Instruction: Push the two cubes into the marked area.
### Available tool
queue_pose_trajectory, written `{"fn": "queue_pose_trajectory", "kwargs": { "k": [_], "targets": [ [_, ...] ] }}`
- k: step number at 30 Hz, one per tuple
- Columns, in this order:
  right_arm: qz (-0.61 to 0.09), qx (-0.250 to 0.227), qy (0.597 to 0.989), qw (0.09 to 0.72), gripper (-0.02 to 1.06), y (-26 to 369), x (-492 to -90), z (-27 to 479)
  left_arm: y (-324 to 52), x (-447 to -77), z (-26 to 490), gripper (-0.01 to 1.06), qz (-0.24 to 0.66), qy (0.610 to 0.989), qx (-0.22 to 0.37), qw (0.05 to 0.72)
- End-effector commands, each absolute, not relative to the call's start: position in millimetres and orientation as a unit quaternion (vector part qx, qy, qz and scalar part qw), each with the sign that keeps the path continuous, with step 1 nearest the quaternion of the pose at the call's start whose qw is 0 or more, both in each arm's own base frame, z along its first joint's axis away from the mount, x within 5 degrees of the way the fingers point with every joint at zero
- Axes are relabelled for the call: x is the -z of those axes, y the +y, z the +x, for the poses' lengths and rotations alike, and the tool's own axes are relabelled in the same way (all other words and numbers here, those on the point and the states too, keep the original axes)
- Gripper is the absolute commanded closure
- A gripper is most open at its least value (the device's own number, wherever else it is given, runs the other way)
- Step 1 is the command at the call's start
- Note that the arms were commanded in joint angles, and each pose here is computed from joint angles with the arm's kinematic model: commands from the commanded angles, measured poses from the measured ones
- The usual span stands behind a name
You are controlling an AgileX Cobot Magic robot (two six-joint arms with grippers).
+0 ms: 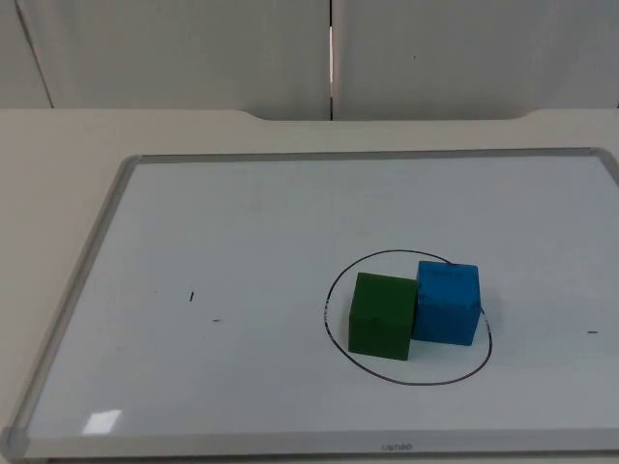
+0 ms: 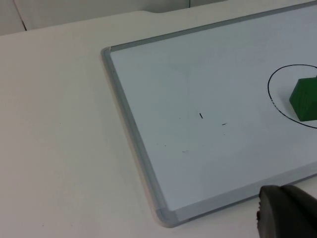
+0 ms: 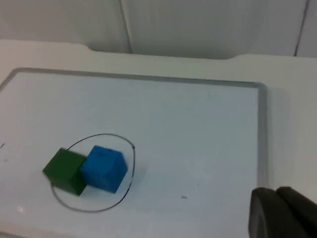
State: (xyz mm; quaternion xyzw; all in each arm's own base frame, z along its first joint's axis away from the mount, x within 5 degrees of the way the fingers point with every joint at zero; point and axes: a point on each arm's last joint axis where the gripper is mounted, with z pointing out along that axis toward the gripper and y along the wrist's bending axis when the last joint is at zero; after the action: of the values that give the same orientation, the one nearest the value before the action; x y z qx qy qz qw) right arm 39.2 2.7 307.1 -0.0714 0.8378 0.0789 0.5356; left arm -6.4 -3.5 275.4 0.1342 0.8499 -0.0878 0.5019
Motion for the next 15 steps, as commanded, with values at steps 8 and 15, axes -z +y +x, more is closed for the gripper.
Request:
{"fn": "queue_pose_trajectory", "kwargs": {
  "k": [8,15],
  "targets": [
    [-0.171,-0.103,0.826,0.528,1.03,4,-296,3,-3,-275,-6,1.05,0.13,0.848,0.089,0.506],
    [-0.172,-0.099,0.816,0.544,1.03,-2,-293,-10,-3,-275,-6,1.05,0.13,0.848,0.089,0.506]
  ]
}}
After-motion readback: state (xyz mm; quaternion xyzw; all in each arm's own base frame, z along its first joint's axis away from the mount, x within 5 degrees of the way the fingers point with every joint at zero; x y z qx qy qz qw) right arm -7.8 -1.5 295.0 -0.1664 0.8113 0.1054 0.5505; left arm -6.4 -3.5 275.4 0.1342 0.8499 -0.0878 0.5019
